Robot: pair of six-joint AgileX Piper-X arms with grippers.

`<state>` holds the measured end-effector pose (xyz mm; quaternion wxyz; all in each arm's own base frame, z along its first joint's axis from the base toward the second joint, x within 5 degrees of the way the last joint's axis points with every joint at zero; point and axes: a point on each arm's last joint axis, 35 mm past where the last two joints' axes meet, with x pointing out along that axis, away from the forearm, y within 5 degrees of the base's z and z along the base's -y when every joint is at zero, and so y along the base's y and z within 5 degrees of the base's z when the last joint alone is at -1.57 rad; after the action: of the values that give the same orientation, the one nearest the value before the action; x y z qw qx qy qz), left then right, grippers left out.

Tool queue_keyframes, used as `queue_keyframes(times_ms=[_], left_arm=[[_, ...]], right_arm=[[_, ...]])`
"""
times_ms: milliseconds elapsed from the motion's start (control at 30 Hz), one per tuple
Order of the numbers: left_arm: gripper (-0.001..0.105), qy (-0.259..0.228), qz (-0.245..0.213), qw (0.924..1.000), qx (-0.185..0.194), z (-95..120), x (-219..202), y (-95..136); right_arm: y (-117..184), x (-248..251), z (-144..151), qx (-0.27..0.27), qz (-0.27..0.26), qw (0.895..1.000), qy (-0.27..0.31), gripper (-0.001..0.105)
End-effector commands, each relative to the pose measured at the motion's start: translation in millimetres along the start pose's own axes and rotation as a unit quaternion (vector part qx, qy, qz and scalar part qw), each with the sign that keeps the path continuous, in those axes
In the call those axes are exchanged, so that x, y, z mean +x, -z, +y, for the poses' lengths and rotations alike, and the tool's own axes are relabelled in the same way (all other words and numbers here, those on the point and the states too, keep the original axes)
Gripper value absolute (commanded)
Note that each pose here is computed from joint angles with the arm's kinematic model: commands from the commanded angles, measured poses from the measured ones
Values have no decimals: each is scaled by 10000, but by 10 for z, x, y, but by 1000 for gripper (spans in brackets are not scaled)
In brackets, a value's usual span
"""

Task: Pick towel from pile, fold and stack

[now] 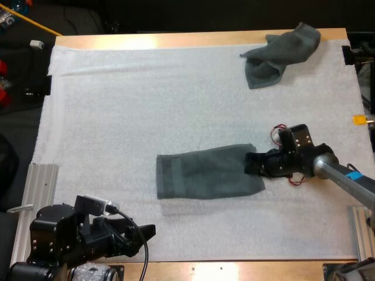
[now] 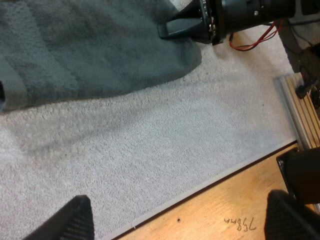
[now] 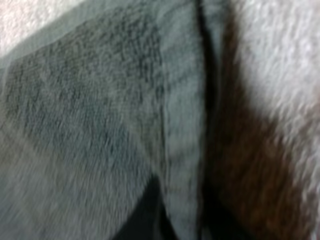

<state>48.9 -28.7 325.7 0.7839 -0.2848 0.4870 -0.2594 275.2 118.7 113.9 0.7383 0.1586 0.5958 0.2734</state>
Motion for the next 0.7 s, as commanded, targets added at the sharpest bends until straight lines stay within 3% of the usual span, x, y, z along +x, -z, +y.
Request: queue_keyframes(times_ms=[0,100,200,267,300,367,533,600,667], left_arm=[[68,69,11,10000,-13,-17,-17,7],[68,69,11,10000,10,-17,-17,7],[68,69,11,10000,22,-17,-17,7],[68,69,11,10000,22,-17,-17,7],[68,69,11,10000,22,-17,-17,7],[68,69,11,10000,22,-17,-17,7],[68,69,11,10000,63,-17,-17,7],[68,69,11,10000,63,-17,-17,7],[68,73,2,9999,71,-18,-17,5]], right_arm=[[81,-21,-17,83,124,9989,436,0],[116,-205,37,46,53,9944,1056,0],[201,-398,69,-158,167,9828,1834,0],[283,-553,82,-371,324,9664,2522,0],[297,-595,94,-459,338,9631,2630,0],[372,-763,117,-768,486,9420,3230,0],[480,-1015,173,-1222,645,9076,3964,0],[488,-1085,204,-1268,595,9034,4052,0],[460,-1140,256,-1282,494,9093,3929,0]])
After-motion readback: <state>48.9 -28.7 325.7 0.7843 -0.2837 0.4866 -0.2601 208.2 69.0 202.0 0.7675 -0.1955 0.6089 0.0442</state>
